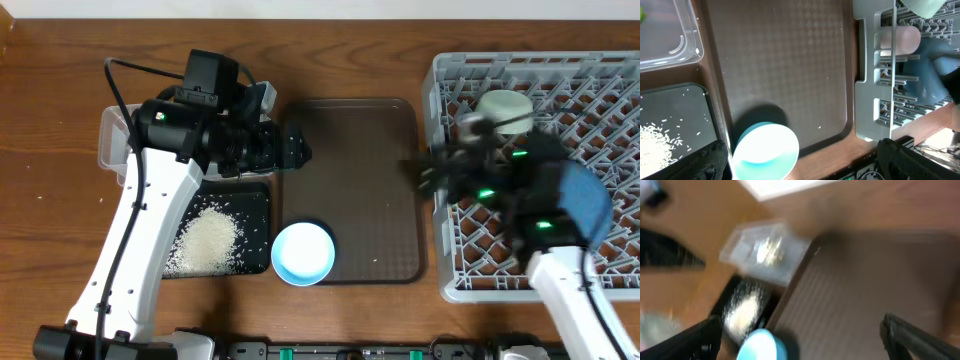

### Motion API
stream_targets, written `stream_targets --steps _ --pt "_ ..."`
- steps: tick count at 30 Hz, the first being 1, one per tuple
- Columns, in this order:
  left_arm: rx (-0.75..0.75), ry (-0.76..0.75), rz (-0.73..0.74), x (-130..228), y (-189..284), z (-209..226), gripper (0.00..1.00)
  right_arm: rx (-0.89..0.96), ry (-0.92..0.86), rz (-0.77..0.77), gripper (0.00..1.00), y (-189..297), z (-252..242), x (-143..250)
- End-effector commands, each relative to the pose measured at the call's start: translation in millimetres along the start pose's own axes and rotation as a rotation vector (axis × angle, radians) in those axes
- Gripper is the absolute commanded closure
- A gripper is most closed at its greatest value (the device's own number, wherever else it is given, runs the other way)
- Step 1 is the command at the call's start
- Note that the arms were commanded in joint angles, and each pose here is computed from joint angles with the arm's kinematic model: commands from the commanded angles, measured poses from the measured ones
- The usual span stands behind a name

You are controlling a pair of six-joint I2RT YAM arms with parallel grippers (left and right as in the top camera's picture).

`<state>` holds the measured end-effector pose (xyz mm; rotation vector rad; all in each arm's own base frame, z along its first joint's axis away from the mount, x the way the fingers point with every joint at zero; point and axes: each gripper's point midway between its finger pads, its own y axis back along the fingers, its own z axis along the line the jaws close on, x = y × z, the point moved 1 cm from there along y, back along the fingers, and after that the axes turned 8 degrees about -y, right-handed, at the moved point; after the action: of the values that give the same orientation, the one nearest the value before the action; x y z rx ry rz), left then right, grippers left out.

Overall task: Sort waste into correct bins and load items into the dishwasher rack
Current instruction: 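Release the teal plate in the rack and move left to the light-blue bowl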

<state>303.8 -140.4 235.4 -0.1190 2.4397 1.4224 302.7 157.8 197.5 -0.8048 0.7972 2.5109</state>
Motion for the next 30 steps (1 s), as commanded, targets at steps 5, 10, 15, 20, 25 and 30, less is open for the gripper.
stream_targets --steps 5,10,15,20,25,30 --pt "-0.011 -0.002 0.005 1 -1 3 0.02 0.098 0.33 0.161 0.01 -44 39 62" --pt "-0.011 -0.002 0.005 1 -1 3 0.02 0.073 0.422 0.265 0.01 -66 64 107" --pt "-0.011 -0.002 0.005 1 -1 3 0.02 0.038 0.479 0.373 0.01 -90 75 152" --pt "-0.011 -0.002 0.005 1 -1 3 0.02 -0.025 0.517 0.452 0.01 -113 83 191" --pt "-0.011 -0.003 0.005 1 -1 3 0.02 -0.14 0.552 0.503 0.01 -131 102 228" --pt "-0.011 -0.002 0.005 1 -1 3 0.02 -0.142 0.577 0.539 0.01 -135 102 249"
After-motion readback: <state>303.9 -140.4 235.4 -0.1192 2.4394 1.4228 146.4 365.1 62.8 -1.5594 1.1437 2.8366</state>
